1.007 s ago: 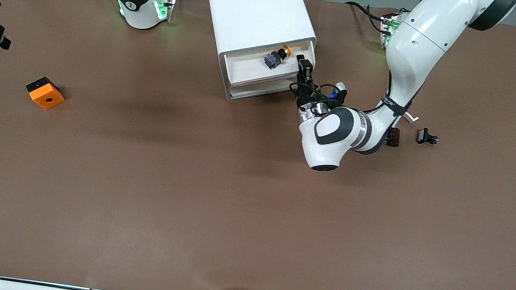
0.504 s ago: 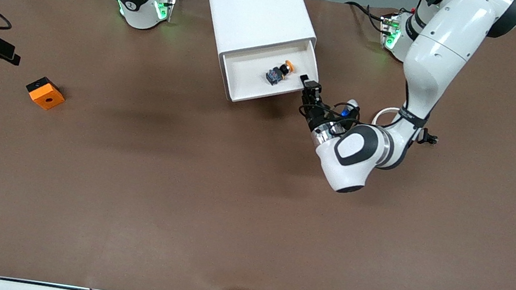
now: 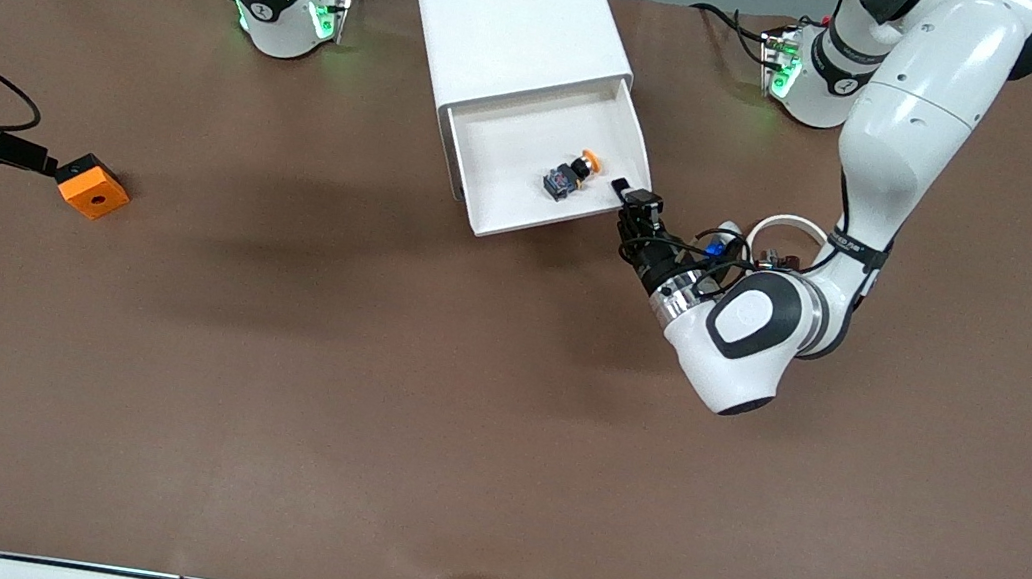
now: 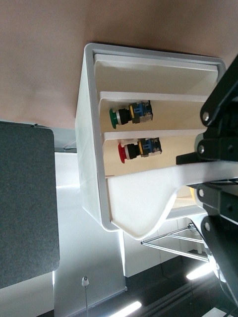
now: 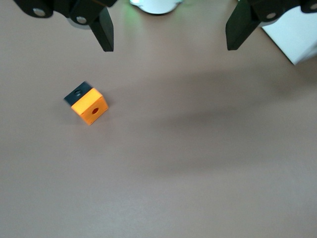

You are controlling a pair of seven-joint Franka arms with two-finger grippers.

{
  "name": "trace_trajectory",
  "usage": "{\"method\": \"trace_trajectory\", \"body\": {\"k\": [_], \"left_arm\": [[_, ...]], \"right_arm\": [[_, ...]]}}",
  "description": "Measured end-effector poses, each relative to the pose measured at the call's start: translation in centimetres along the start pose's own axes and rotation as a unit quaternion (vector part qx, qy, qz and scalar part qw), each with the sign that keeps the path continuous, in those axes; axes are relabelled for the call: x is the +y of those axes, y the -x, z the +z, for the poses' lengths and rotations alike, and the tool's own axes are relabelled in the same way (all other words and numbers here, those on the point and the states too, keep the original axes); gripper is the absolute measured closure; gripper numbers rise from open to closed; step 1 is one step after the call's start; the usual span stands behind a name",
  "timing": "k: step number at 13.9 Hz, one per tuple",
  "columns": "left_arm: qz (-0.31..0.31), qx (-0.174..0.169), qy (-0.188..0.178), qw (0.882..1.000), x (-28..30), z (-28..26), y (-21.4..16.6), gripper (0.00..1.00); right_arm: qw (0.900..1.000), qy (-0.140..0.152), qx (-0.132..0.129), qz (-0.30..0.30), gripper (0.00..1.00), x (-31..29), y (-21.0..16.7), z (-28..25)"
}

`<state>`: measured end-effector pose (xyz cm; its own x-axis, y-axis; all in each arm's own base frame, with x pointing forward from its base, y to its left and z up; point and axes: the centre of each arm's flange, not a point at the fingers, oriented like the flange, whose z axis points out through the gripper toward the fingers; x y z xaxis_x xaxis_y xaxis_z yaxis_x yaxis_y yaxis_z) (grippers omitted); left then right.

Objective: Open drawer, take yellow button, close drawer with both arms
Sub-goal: 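Reach the right gripper into the drawer while the left gripper holds it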

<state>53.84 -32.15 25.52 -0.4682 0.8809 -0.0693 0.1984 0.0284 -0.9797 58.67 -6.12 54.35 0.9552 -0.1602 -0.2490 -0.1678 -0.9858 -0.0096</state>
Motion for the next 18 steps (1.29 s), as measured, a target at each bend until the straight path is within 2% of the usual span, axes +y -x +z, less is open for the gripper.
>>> {"method": "trace_trajectory", "body": {"k": [3,5,6,7,10,13,15,18], "left_arm": [[0.0,-0.006,0.0,1.0,0.1,-0.6,-0.3,0.86],[0.0,-0.008,-0.001,1.0,0.2,-0.7,-0.4,0.83],[0.0,-0.009,-0.001,1.0,0.2,-0.7,-0.4,0.76],[0.0,-0.009,-0.001,1.0,0.2,-0.8,-0.5,0.65],[0.0,-0.011,0.0,1.0,0.2,-1.1,-0.5,0.33],[0.005,-0.013,0.0,1.0,0.2,-1.2,-0.6,0.03],[0.02,-0.012,0.005,1.0,0.2,-1.5,-0.7,0.0],[0.077,0.01,0.041,0.996,-0.4,-2.6,-0.6,0.0]], "right_arm": [[0.996,-0.006,0.004,0.089,0.0,-7.8,0.9,-0.2],[0.99,-0.021,0.003,0.14,0.0,-13.2,2.3,-0.3],[0.986,-0.029,0.001,0.162,0.0,-15.4,3.1,-0.5],[0.983,-0.035,0.003,0.182,0.0,-17.8,4.1,-0.8],[0.968,-0.047,0.025,0.245,0.0,-27.2,8.8,-1.4],[0.956,-0.057,0.04,0.284,0.0,-35.6,14.1,-0.7],[0.95,-0.061,0.043,0.302,0.0,-39.4,17.3,0.1],[0.941,-0.087,0.057,0.323,0.0,-44.3,21.1,0.9]]}}
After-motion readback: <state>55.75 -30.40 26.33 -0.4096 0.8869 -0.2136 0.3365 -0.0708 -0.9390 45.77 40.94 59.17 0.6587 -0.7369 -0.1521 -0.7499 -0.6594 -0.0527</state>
